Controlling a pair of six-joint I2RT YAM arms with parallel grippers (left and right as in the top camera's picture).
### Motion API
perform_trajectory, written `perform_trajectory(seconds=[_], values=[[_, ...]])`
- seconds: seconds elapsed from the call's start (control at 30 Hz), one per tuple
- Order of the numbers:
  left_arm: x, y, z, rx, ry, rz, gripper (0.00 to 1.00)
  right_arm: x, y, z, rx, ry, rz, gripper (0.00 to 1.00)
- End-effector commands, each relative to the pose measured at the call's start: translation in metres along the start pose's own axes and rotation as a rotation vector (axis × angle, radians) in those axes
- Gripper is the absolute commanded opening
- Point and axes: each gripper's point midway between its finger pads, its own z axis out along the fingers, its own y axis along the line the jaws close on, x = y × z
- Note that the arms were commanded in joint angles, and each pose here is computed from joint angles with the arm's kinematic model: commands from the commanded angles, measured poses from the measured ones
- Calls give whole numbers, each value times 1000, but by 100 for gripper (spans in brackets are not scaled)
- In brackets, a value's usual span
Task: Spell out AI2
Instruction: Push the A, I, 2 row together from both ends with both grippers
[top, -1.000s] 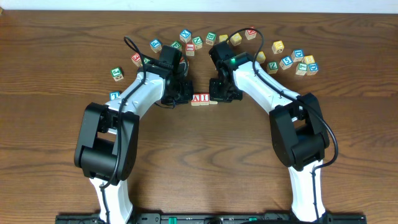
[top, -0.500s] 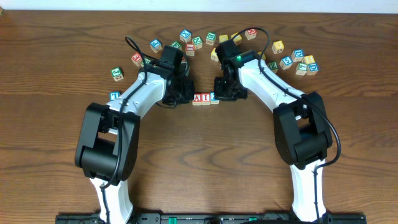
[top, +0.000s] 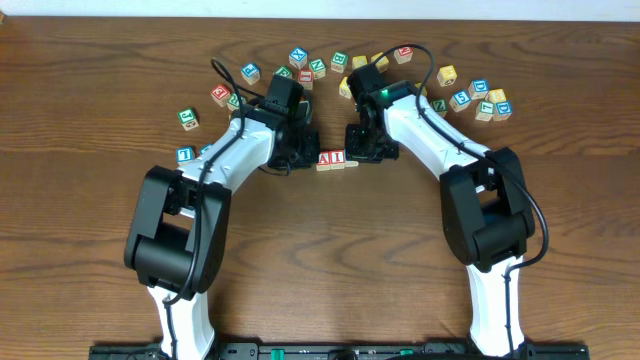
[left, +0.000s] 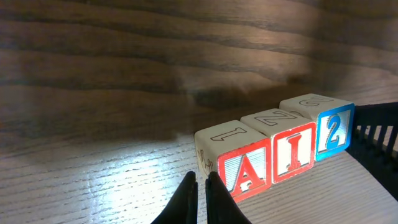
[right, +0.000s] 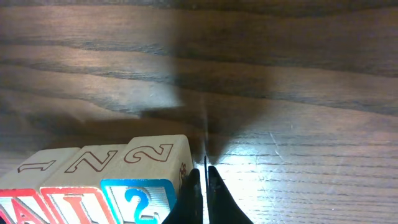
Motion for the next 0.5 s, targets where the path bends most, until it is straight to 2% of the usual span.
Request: perform_trajectory(seconds=[0.0, 0.47], values=[[4, -2, 5, -16, 1, 16, 7, 6, -1, 9, 2, 30, -14, 1], [-4, -5, 8, -5, -28, 8, 8, 5, 0, 9, -1, 25, -15, 1]])
